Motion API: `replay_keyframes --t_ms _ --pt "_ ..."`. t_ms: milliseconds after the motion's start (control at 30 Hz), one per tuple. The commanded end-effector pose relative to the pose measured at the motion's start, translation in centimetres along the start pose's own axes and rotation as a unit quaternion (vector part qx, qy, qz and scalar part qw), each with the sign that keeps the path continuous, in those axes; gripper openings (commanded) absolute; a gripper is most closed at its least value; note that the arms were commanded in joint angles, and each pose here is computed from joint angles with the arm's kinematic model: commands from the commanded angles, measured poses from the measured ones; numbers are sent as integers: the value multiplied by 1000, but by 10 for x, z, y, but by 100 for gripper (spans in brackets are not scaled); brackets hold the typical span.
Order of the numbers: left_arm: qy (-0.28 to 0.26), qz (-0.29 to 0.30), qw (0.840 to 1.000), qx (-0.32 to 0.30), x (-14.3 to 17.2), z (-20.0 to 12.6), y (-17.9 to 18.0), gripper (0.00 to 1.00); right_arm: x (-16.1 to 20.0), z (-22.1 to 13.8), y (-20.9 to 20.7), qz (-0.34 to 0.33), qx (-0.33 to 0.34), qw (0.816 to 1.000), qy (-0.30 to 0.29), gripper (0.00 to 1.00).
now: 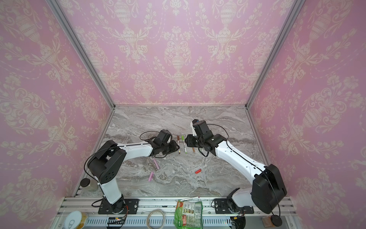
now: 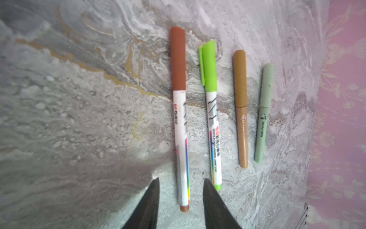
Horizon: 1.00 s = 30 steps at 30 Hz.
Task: Insert pens into pen caps
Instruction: Place the pen at the center of the table, then pick up a pen at the center of the table.
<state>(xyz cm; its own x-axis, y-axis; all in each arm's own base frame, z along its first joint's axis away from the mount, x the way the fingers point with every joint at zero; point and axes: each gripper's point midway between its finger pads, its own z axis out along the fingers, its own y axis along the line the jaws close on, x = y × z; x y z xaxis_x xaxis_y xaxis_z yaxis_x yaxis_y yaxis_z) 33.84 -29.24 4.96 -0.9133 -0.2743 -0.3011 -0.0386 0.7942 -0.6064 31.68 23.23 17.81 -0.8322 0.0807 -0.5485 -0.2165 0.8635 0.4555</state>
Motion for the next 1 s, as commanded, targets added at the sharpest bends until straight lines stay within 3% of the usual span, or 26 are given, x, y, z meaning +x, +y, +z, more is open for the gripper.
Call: replay_keyframes --t_ms 0,200,467,733,967 --pt "-87 55 994 48 -34 -43 -33 49 -2 -9 6 -11 -20 1000 -12 33" --pt "-187 110 976 -15 -60 -125 -6 67 8 1 22 -41 -26 999 0 34" --pt "-337 108 930 -100 -69 -250 58 95 59 45 78 -159 -16 985 66 37" --pt "-358 95 916 -152 -44 -298 96 99 106 93 141 -288 17 950 122 43" --pt "-399 97 900 -149 -31 -328 102 99 121 141 150 -293 31 944 148 46"
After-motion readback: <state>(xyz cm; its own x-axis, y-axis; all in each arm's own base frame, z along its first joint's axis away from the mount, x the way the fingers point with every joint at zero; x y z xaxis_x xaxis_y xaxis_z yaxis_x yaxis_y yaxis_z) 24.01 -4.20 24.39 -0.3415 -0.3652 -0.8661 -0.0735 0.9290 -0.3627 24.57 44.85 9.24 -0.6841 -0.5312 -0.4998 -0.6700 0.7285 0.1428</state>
